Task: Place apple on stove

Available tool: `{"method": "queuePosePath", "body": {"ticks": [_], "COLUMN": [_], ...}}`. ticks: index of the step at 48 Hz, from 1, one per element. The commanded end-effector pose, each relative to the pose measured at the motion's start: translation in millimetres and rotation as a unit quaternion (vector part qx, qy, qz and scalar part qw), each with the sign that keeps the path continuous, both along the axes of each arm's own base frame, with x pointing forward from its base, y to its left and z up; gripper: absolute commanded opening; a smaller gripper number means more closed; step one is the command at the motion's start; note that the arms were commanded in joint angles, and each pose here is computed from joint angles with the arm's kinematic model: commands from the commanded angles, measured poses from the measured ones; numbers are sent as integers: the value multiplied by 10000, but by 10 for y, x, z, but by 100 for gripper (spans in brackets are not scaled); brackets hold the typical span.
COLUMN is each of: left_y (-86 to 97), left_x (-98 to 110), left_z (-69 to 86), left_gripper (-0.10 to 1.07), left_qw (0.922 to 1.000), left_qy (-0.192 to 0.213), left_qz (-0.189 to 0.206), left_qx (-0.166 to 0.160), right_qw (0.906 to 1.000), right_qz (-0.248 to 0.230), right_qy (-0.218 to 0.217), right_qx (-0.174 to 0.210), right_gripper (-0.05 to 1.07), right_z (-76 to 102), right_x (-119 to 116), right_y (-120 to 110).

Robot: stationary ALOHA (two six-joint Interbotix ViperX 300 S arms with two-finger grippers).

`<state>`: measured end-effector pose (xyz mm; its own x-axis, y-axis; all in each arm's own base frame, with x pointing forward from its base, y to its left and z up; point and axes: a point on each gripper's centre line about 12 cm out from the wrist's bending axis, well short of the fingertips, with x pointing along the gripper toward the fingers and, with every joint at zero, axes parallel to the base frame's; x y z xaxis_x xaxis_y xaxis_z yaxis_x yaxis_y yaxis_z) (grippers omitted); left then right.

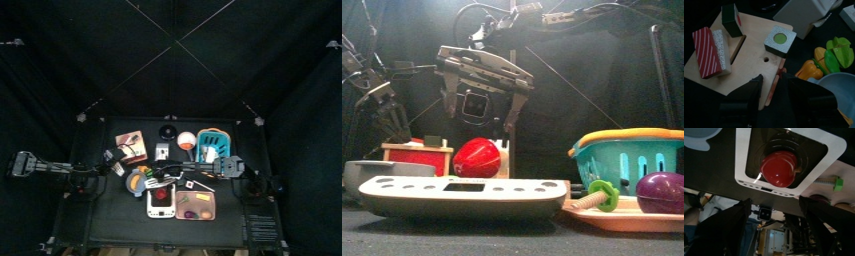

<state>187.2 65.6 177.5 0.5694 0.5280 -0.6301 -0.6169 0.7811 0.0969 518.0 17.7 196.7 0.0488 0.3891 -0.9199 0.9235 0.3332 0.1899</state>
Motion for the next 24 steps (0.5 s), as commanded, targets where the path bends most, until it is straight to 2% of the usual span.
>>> {"method": "queuePosePath", "body": {"ticks": [1,4,10,14,19,21,24], "left_y": [-3,-3,-3,-3,-3,-3,-3], "left_x": [27,21,20,13,13,14,14], "left_z": [34,24,26,17,17,14,14], "left_gripper": [77,77,77,77,77,77,77], "left_qw": [10000,10000,10000,10000,10000,10000,10000], "left_qy": [-45,-34,-42,-26,-26,-19,-15], "left_qz": [-22,-21,-17,-21,-21,-21,-26], "left_qx": [9,11,4,11,11,11,15], "right_qw": [9997,9988,9980,9950,9939,9934,9903], "right_qz": [169,441,595,981,1067,1097,1177], "right_qy": [-150,131,144,92,171,182,97], "right_qx": [-15,-146,-168,-175,-201,-299,-727], "right_gripper": [104,104,104,104,104,104,104], "right_z": [300,296,285,279,245,251,351], "right_x": [-58,-161,-189,-218,-270,-295,-358], "right_y": [81,199,264,384,444,436,397]}}
